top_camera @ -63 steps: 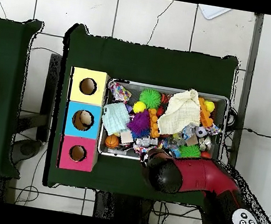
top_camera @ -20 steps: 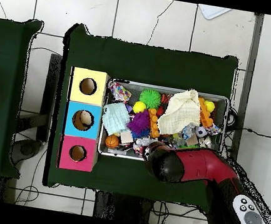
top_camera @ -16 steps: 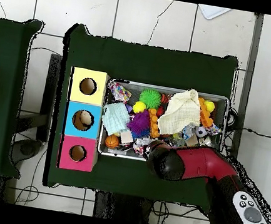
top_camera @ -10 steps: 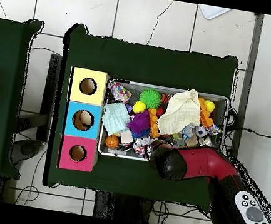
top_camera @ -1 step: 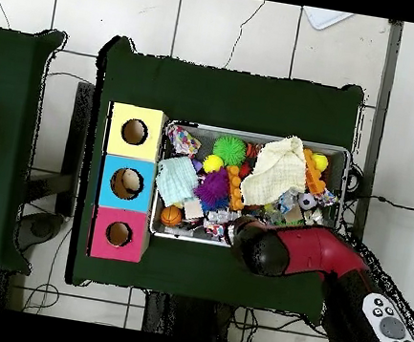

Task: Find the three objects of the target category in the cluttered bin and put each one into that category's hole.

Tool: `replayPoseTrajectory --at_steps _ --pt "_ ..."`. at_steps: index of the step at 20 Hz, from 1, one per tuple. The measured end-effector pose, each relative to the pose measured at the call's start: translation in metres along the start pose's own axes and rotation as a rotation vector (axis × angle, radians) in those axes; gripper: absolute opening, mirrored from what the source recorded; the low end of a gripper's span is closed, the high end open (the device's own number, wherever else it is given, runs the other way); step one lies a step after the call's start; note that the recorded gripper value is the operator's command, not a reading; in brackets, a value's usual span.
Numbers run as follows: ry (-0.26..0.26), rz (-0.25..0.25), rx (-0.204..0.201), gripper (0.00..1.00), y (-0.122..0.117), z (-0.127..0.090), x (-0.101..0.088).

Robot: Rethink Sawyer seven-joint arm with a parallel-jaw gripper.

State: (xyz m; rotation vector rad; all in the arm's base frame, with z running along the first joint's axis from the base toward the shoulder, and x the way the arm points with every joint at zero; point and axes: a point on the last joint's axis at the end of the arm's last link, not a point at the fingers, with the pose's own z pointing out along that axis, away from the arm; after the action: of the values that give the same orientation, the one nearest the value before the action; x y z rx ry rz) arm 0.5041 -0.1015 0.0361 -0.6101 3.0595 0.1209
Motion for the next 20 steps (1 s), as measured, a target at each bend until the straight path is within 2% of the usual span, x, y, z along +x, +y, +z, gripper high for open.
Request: replayPoseTrajectory --at_steps 7,8,20 --pt "-0.001 -0.013 0.017 0.0 -0.004 -0.002 0.002" --pt "-0.004 -0.01 0.027 1.0 -0.008 -0.005 0.002" --pt "-0.008 -0.005 0.04 1.0 -0.013 -0.01 0.003"
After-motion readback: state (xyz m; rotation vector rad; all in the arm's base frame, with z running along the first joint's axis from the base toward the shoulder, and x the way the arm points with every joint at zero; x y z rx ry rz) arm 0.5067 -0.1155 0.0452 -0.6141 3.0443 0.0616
